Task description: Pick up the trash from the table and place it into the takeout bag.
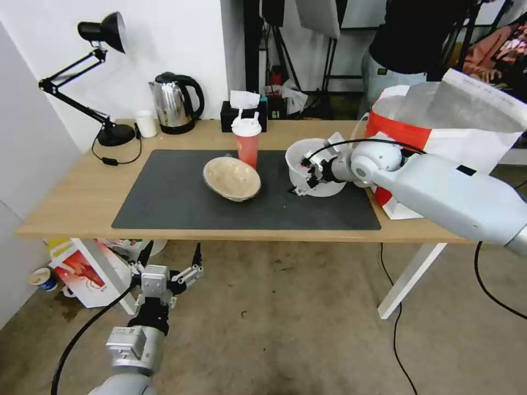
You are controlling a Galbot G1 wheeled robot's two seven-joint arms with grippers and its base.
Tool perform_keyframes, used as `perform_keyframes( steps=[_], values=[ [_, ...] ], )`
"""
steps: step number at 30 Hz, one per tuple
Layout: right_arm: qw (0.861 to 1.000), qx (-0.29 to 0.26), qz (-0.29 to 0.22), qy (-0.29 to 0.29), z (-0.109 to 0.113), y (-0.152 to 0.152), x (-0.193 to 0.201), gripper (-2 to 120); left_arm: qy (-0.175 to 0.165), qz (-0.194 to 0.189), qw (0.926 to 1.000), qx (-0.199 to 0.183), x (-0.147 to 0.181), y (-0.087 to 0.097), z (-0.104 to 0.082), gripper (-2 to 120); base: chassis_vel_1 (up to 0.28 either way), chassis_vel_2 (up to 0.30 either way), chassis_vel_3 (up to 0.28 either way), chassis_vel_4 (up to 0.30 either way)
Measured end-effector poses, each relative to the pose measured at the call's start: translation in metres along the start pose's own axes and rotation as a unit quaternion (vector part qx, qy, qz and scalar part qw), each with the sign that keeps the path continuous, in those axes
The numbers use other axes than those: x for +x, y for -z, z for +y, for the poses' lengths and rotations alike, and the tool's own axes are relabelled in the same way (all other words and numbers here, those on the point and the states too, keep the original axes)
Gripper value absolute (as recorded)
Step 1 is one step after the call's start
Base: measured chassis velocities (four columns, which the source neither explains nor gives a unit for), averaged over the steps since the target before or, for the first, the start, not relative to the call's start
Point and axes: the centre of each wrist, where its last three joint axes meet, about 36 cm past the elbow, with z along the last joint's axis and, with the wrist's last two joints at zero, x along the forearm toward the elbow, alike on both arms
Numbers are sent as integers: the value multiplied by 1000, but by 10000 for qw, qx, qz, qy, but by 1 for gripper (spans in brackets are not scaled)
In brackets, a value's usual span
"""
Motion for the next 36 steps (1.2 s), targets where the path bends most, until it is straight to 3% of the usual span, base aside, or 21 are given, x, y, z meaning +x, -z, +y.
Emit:
perform_keyframes(
  steps=[29, 36],
  values=[
    [9999, 53, 138, -52, -6, -6, -7, 100, 0, 0, 10000, 0, 0, 0, 0, 100, 0, 0, 0, 0],
    [9996, -128, 49, -235, -6, -2, -6, 76, 0, 1, 10000, 0, 0, 0, 0, 100, 0, 0, 0, 0]
  ],
)
